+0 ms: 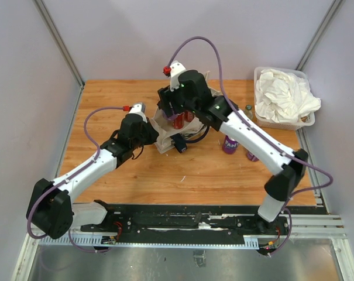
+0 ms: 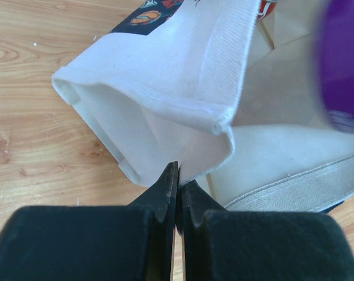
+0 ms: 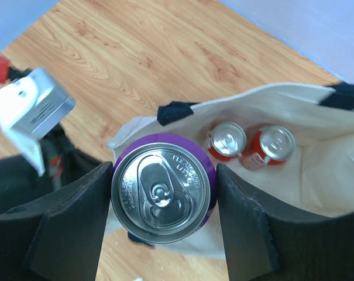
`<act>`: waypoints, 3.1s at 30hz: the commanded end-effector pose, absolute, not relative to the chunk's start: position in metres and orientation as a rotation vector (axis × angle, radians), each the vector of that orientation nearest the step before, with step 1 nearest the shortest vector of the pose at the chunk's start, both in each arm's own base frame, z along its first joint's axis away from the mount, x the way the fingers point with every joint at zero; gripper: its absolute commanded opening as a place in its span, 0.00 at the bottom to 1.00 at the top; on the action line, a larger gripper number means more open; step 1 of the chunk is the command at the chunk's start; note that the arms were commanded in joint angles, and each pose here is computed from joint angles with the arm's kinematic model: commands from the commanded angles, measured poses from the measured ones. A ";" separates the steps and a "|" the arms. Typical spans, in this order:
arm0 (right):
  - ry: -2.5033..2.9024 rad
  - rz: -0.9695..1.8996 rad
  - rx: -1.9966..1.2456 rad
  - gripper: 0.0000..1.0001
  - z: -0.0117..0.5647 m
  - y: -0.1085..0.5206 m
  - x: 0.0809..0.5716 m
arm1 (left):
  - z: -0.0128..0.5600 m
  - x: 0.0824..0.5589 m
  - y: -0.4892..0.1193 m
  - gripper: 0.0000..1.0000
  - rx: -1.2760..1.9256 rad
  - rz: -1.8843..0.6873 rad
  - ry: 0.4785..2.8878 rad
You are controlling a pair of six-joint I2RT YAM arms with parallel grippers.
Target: Take the beverage out of the canvas bag
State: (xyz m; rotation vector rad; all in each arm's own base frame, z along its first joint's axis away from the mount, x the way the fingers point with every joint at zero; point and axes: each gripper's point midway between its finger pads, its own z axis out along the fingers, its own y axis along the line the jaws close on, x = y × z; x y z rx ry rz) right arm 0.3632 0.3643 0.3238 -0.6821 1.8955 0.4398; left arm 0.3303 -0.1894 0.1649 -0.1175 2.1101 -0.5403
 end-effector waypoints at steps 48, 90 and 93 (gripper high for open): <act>2.226 0.137 0.164 0.19 0.115 0.091 0.255 | 0.102 0.304 -0.203 0.14 0.033 -0.574 2.308; 2.119 0.346 -0.478 0.67 0.323 0.283 0.387 | 0.114 0.303 -0.209 0.15 0.000 -0.631 2.281; 2.187 0.385 -0.486 0.62 0.290 0.300 0.395 | 0.113 0.301 -0.208 0.15 0.002 -0.631 2.283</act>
